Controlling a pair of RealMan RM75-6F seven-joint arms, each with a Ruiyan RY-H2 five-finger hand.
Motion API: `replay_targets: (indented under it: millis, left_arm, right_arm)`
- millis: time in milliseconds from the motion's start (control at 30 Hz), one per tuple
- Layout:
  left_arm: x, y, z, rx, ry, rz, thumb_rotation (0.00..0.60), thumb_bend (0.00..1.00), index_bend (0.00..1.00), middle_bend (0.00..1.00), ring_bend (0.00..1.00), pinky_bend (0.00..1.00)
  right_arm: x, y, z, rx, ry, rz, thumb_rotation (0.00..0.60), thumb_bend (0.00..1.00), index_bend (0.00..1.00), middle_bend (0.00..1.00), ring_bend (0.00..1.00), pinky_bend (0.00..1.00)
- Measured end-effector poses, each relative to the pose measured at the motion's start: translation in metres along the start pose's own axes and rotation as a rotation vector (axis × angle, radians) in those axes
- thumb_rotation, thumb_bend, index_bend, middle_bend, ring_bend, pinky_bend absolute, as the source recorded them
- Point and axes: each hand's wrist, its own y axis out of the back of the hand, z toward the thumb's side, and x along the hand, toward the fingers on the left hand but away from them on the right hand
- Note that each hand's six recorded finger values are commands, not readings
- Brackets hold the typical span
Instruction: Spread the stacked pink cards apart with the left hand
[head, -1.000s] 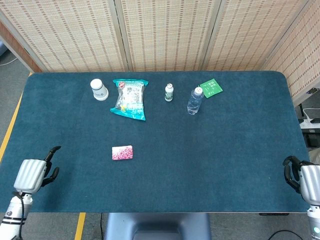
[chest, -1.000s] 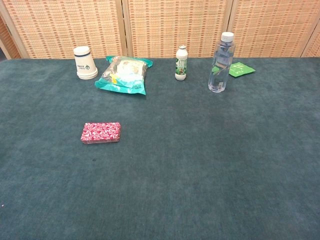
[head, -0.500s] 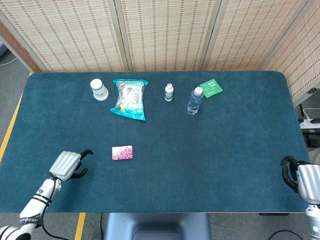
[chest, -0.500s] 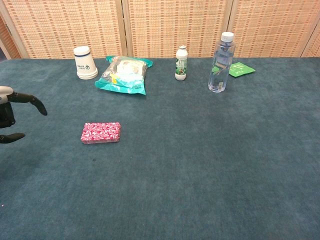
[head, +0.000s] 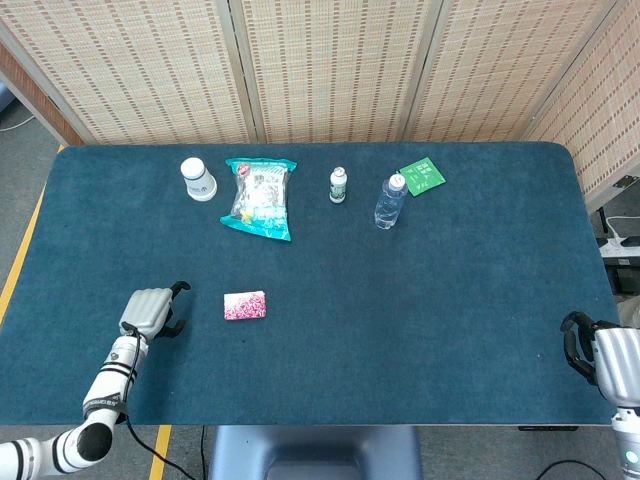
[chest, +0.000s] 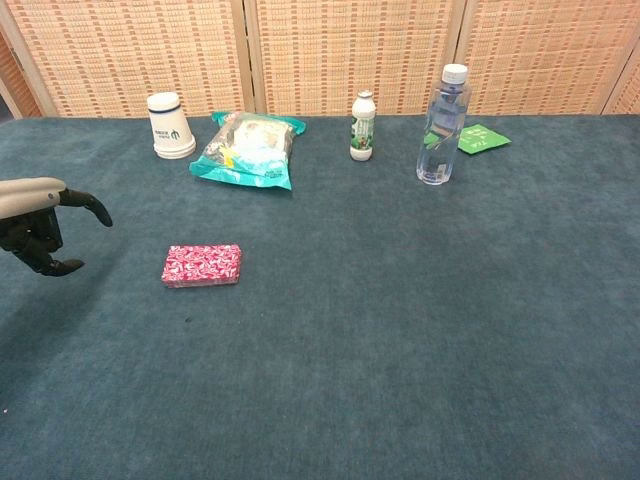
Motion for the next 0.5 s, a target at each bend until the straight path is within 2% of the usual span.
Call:
replay_targets:
  millis: [167,233,367,500]
  left_arm:
    - [0.004,-0.005,0.013,-0.07,0.144,-0.02,0.6,0.41,0.21,1.0,1.0,1.0]
    - [0.003,-0.006,0.022,-0.091,0.171,-0.02,0.6,0.41,0.2,1.0,1.0,1.0]
    - [-0.002,-0.011,0.052,-0.147,0.17,-0.039,0.6,0.41,0.17,1.0,1.0,1.0]
    - [-0.003,-0.015,0.068,-0.167,0.145,-0.05,0.6,0.41,0.15,1.0,1.0,1.0]
  right_arm:
    - [0.0,-0.002,0.0,0.003,0.003,0.012,0.6,0.54,0.99,0.87,0.77,0.95]
    - [-0.001,-0.003,0.001,0.005,0.005,0.017,0.6,0.54,0.99,0.87,0.77,0.95]
    - [-0.001,-0.003,0.001,0.006,0.005,0.025,0.6,0.54,1.0,0.87,0.77,0.95]
    - [-0.001,-0.003,0.001,0.0,0.006,0.023,0.6,0.54,1.0,0.87,0.77,0.95]
